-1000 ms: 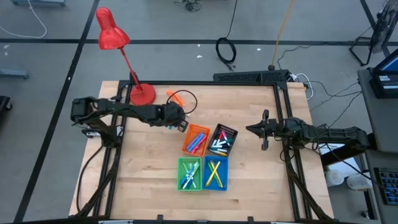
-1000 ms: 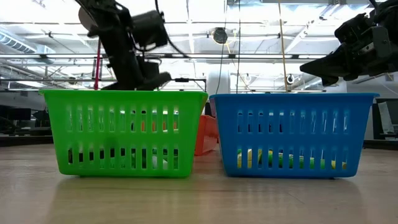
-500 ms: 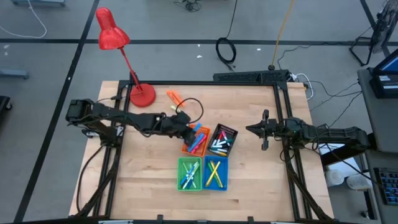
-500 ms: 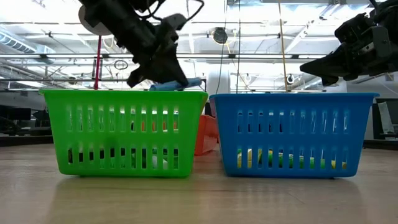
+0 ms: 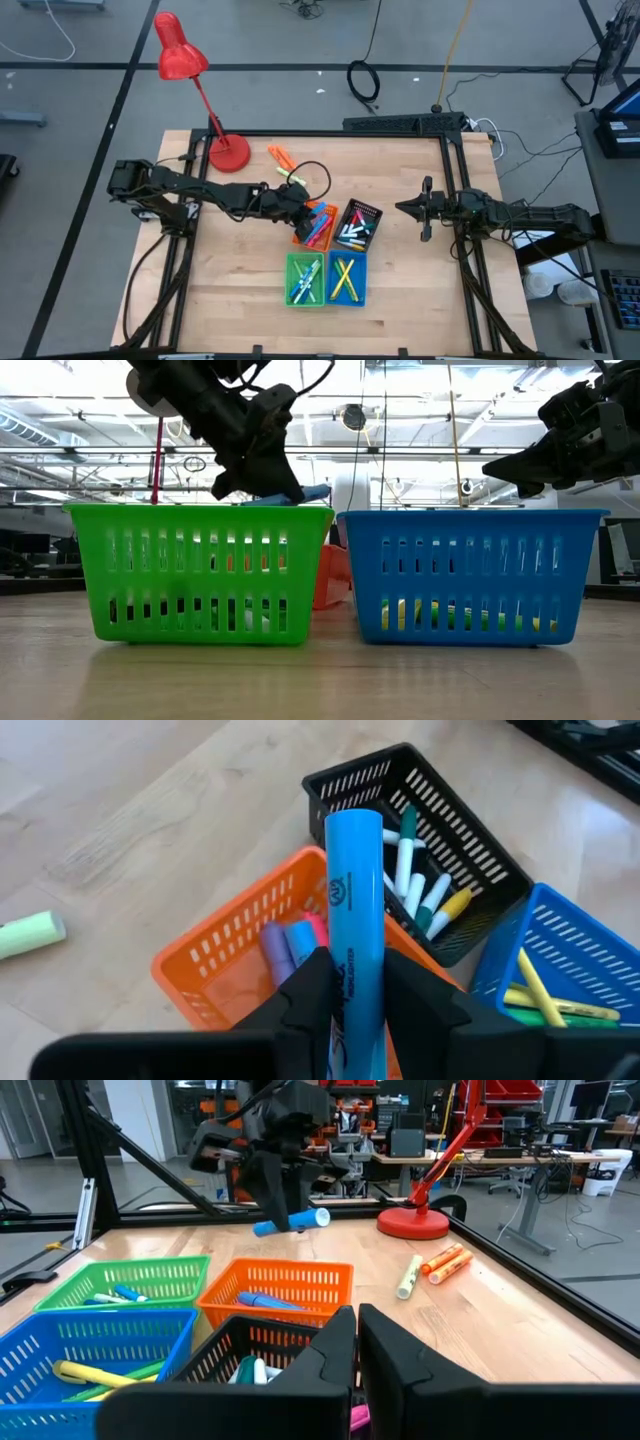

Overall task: Pick & Place Markers
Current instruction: Put the blue highlighter pen into the orange basket

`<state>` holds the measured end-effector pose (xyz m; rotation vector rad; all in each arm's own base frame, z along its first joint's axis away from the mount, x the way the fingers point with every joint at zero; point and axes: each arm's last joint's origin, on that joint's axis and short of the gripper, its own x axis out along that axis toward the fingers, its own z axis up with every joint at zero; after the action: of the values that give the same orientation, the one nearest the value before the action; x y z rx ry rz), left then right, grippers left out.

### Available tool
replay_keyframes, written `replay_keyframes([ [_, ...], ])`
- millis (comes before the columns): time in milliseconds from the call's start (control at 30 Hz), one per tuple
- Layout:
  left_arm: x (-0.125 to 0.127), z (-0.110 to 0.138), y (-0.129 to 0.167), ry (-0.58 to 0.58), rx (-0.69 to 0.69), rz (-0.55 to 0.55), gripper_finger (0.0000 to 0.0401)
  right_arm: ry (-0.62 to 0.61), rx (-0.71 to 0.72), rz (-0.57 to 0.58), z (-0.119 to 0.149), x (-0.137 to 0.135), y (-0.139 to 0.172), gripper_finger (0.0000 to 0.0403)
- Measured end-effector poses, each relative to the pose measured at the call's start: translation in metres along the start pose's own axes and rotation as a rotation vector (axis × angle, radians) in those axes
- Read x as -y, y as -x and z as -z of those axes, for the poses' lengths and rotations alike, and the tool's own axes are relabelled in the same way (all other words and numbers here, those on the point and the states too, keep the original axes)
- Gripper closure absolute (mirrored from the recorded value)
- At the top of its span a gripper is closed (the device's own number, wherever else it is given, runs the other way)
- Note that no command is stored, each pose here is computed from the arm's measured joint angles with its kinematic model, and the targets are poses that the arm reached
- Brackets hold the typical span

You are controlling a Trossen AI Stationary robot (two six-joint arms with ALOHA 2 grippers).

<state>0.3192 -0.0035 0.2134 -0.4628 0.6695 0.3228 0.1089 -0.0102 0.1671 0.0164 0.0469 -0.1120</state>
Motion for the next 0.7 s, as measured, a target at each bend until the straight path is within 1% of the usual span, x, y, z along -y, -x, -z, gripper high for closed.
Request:
replay_keyframes([
  [467,-0.0016,-0.0004,-0.0001,0.005,-0.003,-0.006,0.0314,0.000,0.000,0.000,0.0000,0.0000,0.0000,0.0394],
  [567,-0.0016,-0.0004,-0.0001,0.006,-0.003,-0.005,0.0295,0.000,0.000,0.000,0.0000,0.0000,0.0000,0.0394],
  [700,-0.0016,-0.0004,-0.0001,0.006,-0.003,-0.006,0.0256,0.000,0.000,0.000,0.0000,0.0000,0.0000,0.0394],
])
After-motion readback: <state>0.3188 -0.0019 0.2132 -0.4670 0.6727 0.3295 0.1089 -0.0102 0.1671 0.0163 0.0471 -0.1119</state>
